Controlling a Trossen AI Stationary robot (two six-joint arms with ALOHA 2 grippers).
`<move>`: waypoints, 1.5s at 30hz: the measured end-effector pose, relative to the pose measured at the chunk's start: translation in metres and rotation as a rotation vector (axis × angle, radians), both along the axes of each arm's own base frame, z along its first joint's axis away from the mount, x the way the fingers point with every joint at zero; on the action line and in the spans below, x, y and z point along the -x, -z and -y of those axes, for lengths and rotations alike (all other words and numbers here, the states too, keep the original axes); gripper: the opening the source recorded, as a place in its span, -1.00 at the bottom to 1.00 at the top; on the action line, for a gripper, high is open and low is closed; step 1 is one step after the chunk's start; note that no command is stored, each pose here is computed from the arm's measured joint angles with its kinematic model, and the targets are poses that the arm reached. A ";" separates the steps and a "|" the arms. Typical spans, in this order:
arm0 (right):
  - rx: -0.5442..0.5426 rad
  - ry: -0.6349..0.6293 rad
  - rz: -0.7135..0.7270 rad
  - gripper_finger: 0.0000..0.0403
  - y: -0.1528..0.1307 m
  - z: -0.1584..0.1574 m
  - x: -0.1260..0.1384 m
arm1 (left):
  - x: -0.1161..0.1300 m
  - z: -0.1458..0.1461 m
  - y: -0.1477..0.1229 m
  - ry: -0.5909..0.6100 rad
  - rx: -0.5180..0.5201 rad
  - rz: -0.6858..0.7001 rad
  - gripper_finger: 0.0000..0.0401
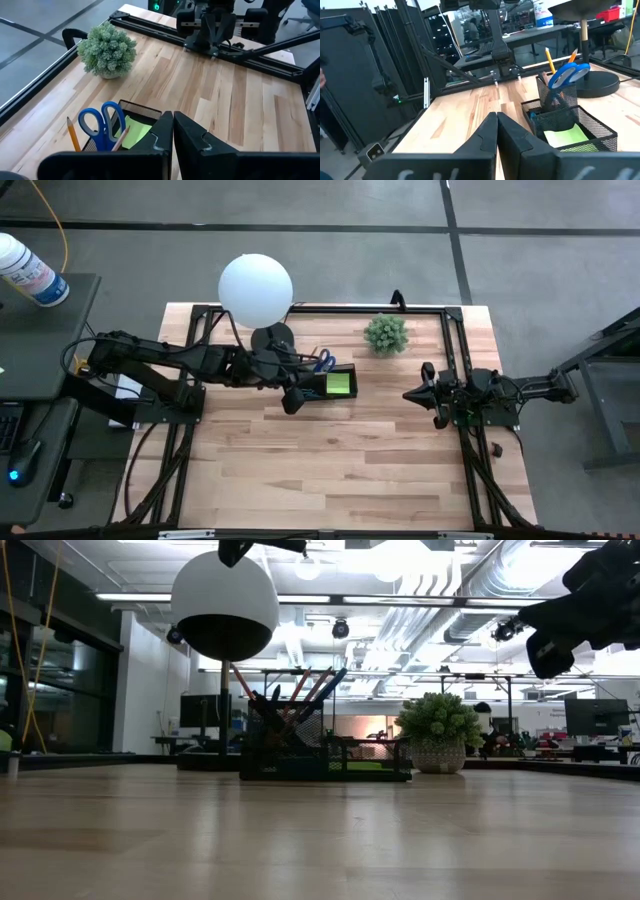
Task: Pick and place office supplies into organizer
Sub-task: Return to Home Position
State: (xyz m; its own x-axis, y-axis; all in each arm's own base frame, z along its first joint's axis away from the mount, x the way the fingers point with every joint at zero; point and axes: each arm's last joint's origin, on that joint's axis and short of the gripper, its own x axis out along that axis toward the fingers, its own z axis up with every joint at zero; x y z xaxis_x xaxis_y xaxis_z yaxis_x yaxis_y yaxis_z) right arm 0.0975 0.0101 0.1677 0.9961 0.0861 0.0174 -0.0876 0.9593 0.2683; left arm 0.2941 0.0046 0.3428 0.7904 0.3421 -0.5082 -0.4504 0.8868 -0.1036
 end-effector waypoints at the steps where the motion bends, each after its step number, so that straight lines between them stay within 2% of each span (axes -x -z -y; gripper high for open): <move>1: 0.003 0.000 0.000 -1.00 0.000 0.000 0.000 | 0.000 0.000 0.000 0.000 0.000 0.000 -0.99; 6: 0.006 0.000 0.000 -1.00 0.000 0.000 0.000 | 0.000 0.000 0.000 -0.001 0.029 0.009 -0.99; 14: 0.007 -0.003 -0.001 -1.00 0.000 0.000 0.000 | 0.001 -0.001 0.001 -0.049 -0.004 0.000 -0.99; 18: 0.007 -0.004 -0.002 -1.00 0.000 0.000 0.000 | 0.003 -0.001 0.017 -0.048 0.010 -0.013 -0.99; 23: 0.007 -0.004 -0.001 -1.00 0.000 0.000 0.000 | 0.012 -0.001 0.036 -0.047 0.042 0.063 -0.99; 31: 0.010 -0.003 -0.002 -1.00 0.000 0.000 0.000 | 0.047 -0.001 0.058 -0.020 0.012 0.115 -0.99; 40: 0.010 -0.003 -0.001 -1.00 0.000 0.000 0.000 | 0.097 -0.002 0.078 -0.015 -0.006 0.259 -0.99; 45: 0.010 -0.003 -0.001 -1.00 0.000 0.000 0.000 | 0.124 -0.002 0.093 0.036 -0.004 0.349 -0.99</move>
State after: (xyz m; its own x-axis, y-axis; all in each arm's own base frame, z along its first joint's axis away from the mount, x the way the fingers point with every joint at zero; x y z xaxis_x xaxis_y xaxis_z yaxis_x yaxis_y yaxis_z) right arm 0.0974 0.0102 0.1674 0.9959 0.0895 0.0158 -0.0906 0.9618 0.2585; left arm 0.1697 0.0062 0.2503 0.9278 0.3125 -0.2039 -0.3571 0.9020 -0.2425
